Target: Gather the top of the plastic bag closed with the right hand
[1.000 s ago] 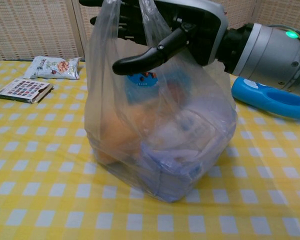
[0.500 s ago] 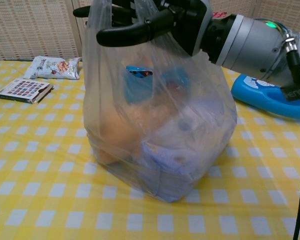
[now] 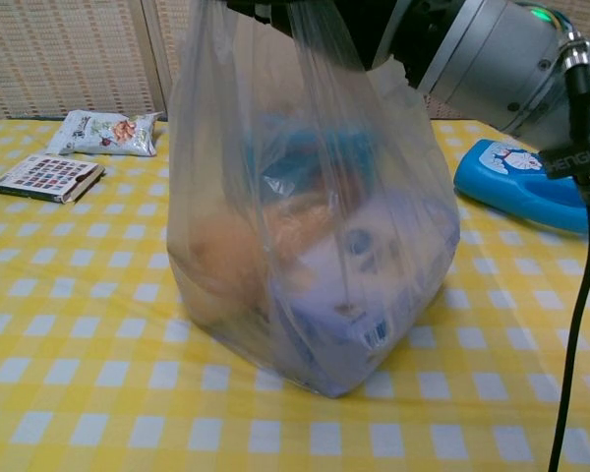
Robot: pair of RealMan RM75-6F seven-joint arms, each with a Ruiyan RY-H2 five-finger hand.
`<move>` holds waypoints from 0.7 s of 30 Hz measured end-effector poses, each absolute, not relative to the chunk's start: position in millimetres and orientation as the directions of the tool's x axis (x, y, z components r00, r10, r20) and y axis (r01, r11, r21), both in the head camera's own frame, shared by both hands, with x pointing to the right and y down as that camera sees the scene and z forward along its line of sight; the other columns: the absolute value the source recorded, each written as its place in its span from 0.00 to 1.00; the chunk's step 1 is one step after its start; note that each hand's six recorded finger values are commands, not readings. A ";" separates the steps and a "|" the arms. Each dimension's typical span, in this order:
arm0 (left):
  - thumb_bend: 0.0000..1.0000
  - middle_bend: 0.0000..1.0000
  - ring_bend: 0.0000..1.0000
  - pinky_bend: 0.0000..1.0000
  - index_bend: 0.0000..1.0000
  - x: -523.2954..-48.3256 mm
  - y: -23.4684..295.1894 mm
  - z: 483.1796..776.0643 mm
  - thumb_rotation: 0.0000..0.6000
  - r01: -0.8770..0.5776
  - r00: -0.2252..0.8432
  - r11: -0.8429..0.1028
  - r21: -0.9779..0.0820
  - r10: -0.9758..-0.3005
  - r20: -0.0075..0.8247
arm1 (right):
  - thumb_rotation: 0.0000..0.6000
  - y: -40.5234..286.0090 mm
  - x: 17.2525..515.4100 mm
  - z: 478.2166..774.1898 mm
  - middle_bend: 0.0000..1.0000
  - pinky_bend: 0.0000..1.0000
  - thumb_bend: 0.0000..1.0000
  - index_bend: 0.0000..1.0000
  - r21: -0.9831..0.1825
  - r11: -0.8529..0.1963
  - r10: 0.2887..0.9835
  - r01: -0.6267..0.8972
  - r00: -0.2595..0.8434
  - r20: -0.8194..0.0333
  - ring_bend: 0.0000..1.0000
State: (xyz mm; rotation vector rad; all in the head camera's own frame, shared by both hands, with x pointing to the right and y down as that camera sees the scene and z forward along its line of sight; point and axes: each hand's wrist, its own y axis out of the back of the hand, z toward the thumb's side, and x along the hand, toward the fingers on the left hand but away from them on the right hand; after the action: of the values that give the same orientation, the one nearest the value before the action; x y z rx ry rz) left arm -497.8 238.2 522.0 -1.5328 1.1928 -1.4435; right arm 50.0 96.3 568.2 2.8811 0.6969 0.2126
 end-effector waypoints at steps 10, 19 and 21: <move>0.30 0.06 0.14 0.08 0.00 -497.3 238.1 523.8 1.00 -0.155 -0.046 -0.333 -0.930 -0.938 0.344 | 1.00 82.8 50.7 560.5 0.23 0.07 0.16 0.13 0.410 -0.796 0.530 0.446 0.841 0.114 0.23; 0.30 0.08 0.14 0.08 0.00 -495.6 238.9 522.7 1.00 -0.156 -0.041 -0.331 -0.930 -0.939 0.341 | 1.00 67.6 52.7 560.2 0.42 0.29 0.16 0.36 0.622 -0.649 0.607 0.437 0.791 0.078 0.39; 0.30 0.09 0.15 0.08 0.00 -494.5 239.3 522.4 1.00 -0.156 -0.036 -0.331 -0.931 -0.940 0.340 | 1.00 64.5 53.2 560.3 0.48 0.36 0.16 0.39 0.664 -0.611 0.623 0.431 0.780 0.067 0.45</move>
State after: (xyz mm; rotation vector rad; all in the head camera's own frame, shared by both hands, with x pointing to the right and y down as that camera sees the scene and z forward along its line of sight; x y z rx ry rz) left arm -494.5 239.3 522.4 -1.5466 1.1853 -1.4353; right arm 53.2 64.5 560.3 2.3210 0.7804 0.3855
